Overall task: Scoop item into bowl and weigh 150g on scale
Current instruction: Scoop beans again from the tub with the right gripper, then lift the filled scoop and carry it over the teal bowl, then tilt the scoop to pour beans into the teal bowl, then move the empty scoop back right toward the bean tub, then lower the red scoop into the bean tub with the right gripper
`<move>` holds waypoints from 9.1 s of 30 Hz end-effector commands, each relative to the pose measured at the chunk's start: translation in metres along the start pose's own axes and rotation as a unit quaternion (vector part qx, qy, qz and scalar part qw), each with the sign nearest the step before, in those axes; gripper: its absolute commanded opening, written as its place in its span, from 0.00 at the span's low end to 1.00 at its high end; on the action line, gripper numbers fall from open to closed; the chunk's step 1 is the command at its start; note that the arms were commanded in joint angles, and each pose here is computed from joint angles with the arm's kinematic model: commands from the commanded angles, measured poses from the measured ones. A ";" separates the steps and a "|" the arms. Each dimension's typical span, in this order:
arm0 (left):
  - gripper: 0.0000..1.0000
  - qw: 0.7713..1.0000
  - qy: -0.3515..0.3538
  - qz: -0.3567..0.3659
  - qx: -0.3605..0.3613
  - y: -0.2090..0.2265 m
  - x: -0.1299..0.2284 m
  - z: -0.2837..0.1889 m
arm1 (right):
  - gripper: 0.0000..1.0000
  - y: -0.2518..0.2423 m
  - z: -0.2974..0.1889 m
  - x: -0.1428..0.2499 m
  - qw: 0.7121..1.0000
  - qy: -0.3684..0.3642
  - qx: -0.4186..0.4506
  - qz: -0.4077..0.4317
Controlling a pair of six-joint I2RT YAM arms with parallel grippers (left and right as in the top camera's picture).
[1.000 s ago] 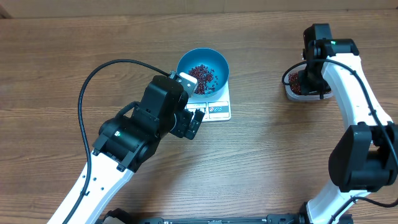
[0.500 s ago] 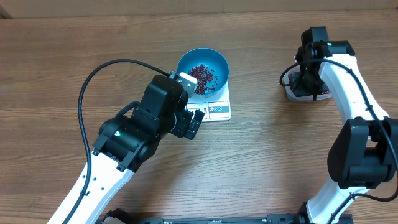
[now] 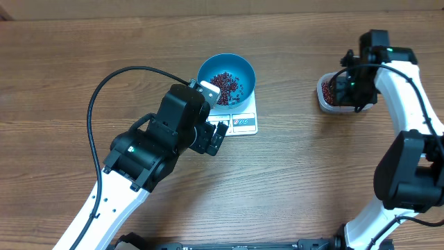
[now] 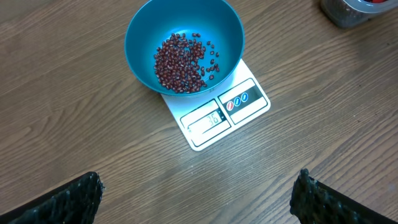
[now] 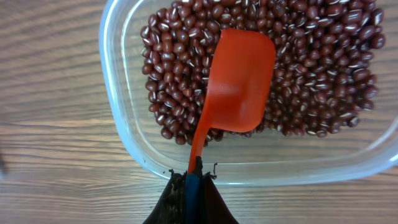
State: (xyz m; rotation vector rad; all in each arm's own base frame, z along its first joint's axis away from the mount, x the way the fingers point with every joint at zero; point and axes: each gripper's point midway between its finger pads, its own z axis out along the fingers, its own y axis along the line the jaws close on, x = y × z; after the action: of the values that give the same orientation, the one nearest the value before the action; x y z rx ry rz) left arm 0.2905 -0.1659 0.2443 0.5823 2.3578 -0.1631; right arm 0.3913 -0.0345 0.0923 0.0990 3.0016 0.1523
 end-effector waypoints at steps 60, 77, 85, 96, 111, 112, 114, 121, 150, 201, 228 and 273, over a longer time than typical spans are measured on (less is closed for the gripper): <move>1.00 1.000 -0.006 0.007 0.005 0.000 -0.005 -0.002 | 0.04 -0.016 -0.013 -0.005 0.933 -0.057 -0.308 0.178; 1.00 1.000 -0.006 0.007 0.005 0.000 -0.005 -0.002 | 0.04 -0.030 -0.032 0.011 0.910 -0.066 -0.365 0.185; 1.00 1.000 -0.006 0.007 0.005 0.000 -0.005 -0.002 | 0.04 -0.032 -0.041 0.015 0.898 -0.076 -0.392 0.185; 1.00 1.000 -0.006 0.007 0.005 0.000 -0.005 -0.002 | 0.04 -0.023 -0.052 0.015 0.885 -0.083 -0.424 0.174; 1.00 1.000 -0.006 0.007 0.005 0.000 -0.005 -0.002 | 0.04 0.003 -0.079 0.006 0.842 -0.109 -0.505 0.154; 1.00 1.000 -0.006 0.007 0.004 0.000 -0.005 -0.002 | 0.04 0.006 -0.080 0.005 0.840 -0.108 -0.509 0.152; 1.00 1.000 -0.006 0.007 0.005 0.000 -0.005 -0.002 | 0.04 0.013 -0.083 0.003 0.836 -0.107 -0.519 0.146; 1.00 1.000 -0.006 0.007 0.005 0.000 -0.005 -0.002 | 0.04 0.050 -0.092 -0.002 0.835 -0.092 -0.533 0.100; 1.00 1.000 -0.006 0.007 0.005 0.000 -0.005 -0.002 | 0.04 0.216 -0.081 -0.031 0.873 -0.083 -0.469 -0.103; 1.00 1.000 -0.006 0.007 0.004 0.000 -0.005 -0.002 | 0.04 0.250 -0.098 -0.032 0.836 -0.266 -0.008 -0.480; 0.99 1.000 -0.006 0.007 0.005 0.000 -0.005 -0.002 | 0.04 0.115 -0.136 0.001 0.966 -0.199 0.076 -0.147; 1.00 1.000 -0.006 0.007 0.004 0.000 -0.005 -0.002 | 0.04 -0.002 -0.121 0.009 0.980 -0.156 0.123 0.032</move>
State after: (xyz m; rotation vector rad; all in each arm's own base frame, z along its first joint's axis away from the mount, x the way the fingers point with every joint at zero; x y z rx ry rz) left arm 0.2905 -0.1659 0.2443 0.5823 2.3578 -0.1631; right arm 0.3660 -0.0454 0.2069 0.2109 2.7083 -0.2024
